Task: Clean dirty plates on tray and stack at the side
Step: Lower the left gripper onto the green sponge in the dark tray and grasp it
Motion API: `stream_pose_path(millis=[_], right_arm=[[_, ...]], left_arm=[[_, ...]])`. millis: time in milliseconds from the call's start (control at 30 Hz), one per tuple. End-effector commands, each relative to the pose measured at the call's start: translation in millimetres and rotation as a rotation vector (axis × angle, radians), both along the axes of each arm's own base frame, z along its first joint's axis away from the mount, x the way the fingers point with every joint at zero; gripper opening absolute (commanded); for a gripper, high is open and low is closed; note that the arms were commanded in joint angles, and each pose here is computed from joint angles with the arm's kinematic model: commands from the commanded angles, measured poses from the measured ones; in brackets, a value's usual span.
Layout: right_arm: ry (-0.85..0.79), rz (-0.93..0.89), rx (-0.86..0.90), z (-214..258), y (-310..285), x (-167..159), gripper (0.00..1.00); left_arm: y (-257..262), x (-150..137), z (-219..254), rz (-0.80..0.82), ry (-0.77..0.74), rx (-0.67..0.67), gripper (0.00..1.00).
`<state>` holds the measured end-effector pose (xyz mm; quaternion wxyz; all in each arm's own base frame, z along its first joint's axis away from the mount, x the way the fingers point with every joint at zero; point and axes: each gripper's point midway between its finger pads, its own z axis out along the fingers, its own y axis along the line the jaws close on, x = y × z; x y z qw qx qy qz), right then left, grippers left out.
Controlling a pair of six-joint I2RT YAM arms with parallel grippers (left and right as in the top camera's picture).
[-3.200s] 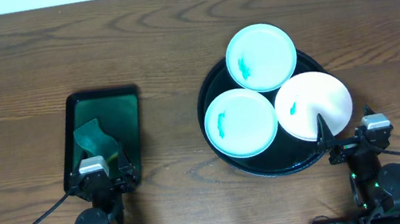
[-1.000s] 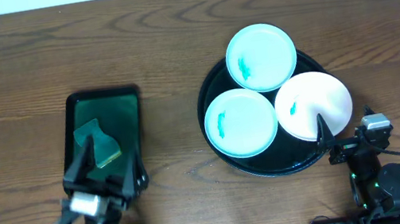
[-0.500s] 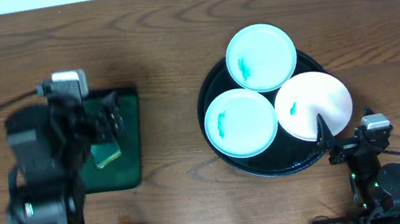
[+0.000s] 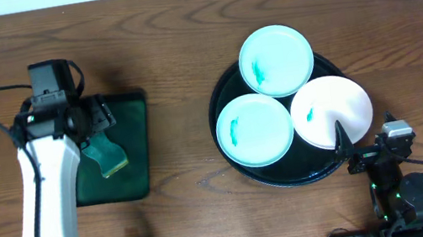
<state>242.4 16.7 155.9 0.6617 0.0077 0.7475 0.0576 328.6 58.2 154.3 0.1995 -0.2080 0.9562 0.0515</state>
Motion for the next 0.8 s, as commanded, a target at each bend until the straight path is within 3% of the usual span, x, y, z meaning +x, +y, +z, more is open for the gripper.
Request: stream_pose_path(millis=[0, 200, 533, 767], right_arm=[[-0.005, 0.003, -0.013, 0, 1, 0, 0.99], [-0.005, 0.003, -0.013, 0, 1, 0, 0.99], [-0.004, 0.003, -0.013, -1, 1, 0, 0.99], [-0.005, 0.003, -0.013, 0, 1, 0, 0.99]], left_arm=[[10, 0, -16, 0.190, 0.042, -0.044, 0.80], [18, -11, -59, 0.218, 0.210, -0.048, 0.80], [36, -20, -108, 0.273, 0.359, -0.073, 0.80], [13, -7, -120, 0.117, 0.353, -0.211, 0.80]])
